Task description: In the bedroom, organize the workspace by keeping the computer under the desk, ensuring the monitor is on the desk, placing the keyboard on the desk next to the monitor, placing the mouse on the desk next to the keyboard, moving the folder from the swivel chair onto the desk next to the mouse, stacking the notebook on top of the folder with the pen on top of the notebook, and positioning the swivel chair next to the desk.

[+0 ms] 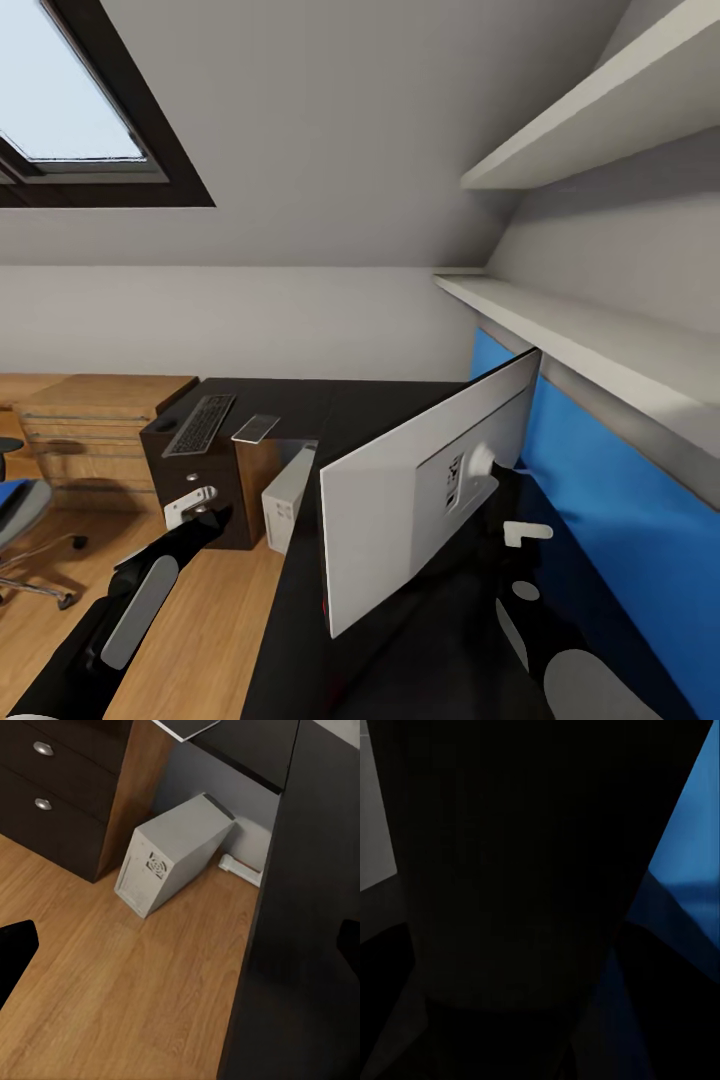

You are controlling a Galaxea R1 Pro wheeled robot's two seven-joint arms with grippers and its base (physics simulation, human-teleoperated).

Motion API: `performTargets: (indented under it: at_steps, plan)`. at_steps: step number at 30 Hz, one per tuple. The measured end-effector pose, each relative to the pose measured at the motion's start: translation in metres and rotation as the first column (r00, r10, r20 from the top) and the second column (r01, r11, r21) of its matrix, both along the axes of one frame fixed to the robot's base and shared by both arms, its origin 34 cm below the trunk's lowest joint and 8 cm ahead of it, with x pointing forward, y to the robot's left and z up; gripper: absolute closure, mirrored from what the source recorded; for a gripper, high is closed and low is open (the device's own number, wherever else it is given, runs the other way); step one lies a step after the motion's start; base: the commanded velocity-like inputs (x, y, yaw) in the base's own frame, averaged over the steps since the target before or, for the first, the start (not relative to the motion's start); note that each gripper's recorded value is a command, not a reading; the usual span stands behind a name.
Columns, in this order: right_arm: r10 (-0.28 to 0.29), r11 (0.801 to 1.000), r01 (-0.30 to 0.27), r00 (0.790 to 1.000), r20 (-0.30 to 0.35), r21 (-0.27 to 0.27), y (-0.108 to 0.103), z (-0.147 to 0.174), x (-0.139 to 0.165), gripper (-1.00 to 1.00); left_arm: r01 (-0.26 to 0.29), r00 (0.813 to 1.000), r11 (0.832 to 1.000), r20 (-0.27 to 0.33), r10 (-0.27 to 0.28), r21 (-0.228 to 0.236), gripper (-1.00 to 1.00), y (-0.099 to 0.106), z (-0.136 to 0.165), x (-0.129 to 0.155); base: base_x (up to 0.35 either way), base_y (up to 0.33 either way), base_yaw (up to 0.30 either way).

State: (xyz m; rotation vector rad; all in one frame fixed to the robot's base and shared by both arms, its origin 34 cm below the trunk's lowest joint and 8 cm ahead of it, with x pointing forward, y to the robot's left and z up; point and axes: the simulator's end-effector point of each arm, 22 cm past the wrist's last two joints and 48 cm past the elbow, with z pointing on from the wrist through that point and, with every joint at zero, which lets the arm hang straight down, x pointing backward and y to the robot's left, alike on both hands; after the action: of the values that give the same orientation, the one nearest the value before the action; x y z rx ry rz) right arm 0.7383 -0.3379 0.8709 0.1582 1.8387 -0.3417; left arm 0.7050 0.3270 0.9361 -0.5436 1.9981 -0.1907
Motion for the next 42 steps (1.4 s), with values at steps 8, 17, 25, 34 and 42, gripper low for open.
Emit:
performTargets:
  at_steps: [8,17,25,34,42]
  plan:
    - [-0.001,1.000,0.001,1.000,0.000,-0.001,-0.0003,0.0000,-0.0001,1.00,0.000,1.000,1.000,0.000,0.000,-0.002,-1.00,-0.0002,-0.0001,0.0000,0.003,-0.004,0.000]
    - [-0.001,1.000,0.001,1.000,0.000,-0.001,-0.0004,0.0001,-0.0001,1.00,0.000,1.000,1.000,0.000,0.000,-0.002,-1.00,-0.0002,-0.0001,0.0000,0.000,0.000,0.000]
    - [-0.004,1.000,0.004,1.000,0.001,-0.003,-0.0003,0.0003,-0.0002,1.00,-0.002,1.000,1.000,0.000,0.002,-0.001,-1.00,0.0012,0.0002,-0.0001,0.000,0.000,0.000]
    - [-0.002,1.000,0.002,1.000,0.001,-0.003,0.0008,0.0002,0.0001,1.00,-0.002,1.000,1.000,0.000,0.002,-0.001,-1.00,0.0013,0.0000,0.0001,0.000,-0.107,0.000]
    - [-0.002,1.000,0.002,1.000,0.001,-0.004,0.0003,0.0003,0.0000,1.00,-0.002,1.000,1.000,0.000,0.002,-0.001,-1.00,0.0013,0.0001,0.0000,0.000,-0.040,0.000]
